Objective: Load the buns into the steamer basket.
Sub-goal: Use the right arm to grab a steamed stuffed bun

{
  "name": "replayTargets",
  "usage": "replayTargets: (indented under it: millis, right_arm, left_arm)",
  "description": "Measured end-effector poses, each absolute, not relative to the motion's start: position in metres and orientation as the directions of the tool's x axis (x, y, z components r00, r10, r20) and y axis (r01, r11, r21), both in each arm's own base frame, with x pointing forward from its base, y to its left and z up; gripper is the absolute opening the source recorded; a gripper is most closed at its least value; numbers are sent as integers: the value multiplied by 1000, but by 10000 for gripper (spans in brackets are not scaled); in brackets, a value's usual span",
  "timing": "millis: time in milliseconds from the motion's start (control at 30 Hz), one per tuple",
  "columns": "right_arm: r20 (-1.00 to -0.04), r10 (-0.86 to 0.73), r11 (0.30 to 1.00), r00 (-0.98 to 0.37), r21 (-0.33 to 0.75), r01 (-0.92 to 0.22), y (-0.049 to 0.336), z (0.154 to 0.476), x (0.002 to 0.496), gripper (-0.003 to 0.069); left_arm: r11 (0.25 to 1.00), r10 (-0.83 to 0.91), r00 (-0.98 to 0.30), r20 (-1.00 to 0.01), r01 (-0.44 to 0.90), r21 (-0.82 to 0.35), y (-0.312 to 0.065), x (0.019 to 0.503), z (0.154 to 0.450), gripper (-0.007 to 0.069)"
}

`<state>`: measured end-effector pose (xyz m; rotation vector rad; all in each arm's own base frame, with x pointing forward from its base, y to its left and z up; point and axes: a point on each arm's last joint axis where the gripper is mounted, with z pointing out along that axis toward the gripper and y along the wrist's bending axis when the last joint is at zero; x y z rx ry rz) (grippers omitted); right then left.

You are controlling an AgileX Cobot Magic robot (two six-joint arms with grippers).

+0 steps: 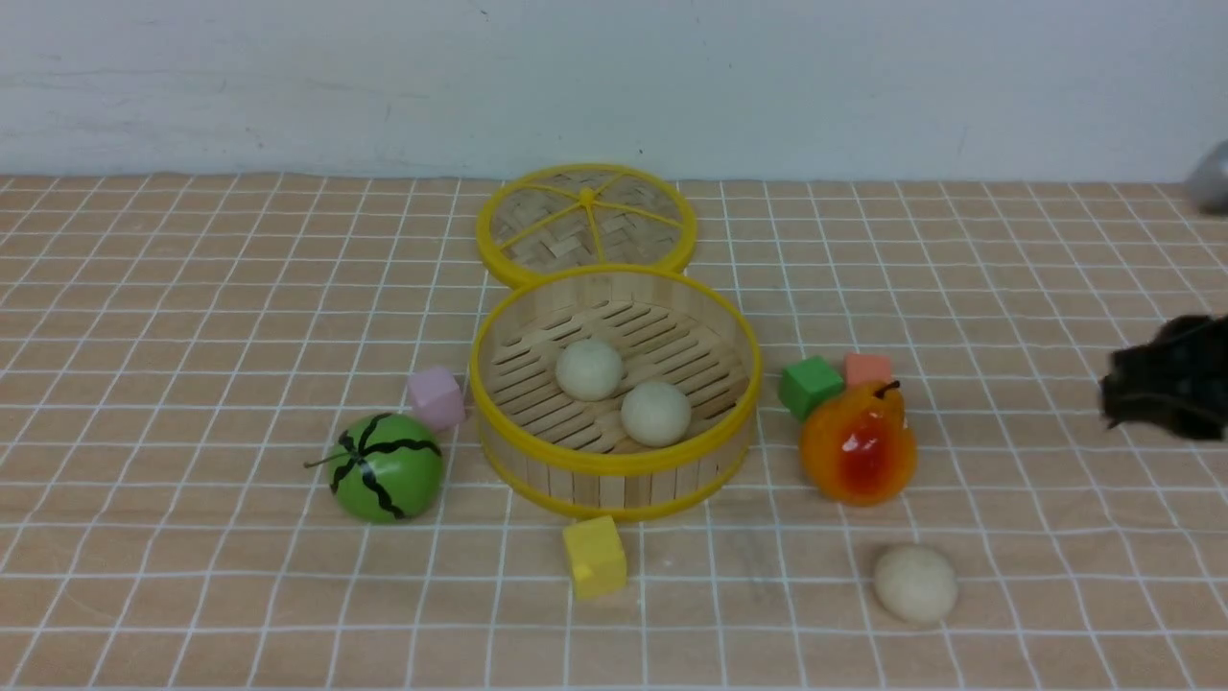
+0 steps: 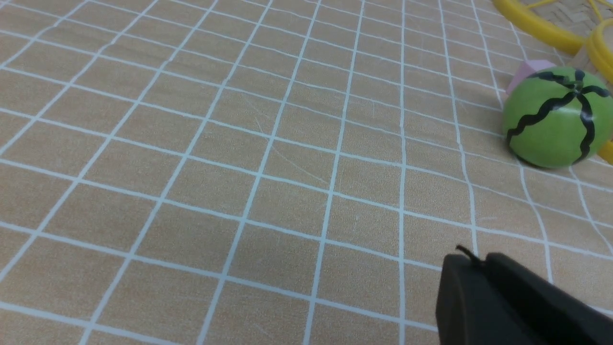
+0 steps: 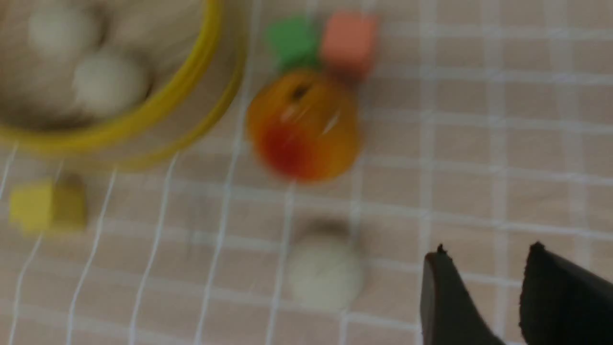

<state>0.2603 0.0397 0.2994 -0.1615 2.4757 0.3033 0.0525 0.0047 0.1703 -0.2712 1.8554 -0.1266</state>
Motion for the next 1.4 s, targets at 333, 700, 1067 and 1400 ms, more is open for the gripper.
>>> replayTargets:
  millis: [333, 700, 1067, 1400]
  right_arm:
    - [-360, -244, 951, -901, 90, -294, 104, 236, 299, 241]
    - [-324, -223, 963, -920, 71, -258, 114, 208, 311, 241]
    - [-250, -224, 966, -942, 68, -248, 115, 189, 313, 183]
    - [-228, -204, 968, -952, 96, -230, 120, 198, 315, 0]
  left_arm:
    - [967, -250, -277, -928, -122, -224, 5, 53, 170, 36]
    - [967, -250, -277, -928, -122, -224, 5, 53, 170, 42]
    - [967, -250, -277, -928, -122, -224, 5, 53, 170, 57]
    - [967, -250, -277, -928, -122, -224, 5, 53, 170, 62]
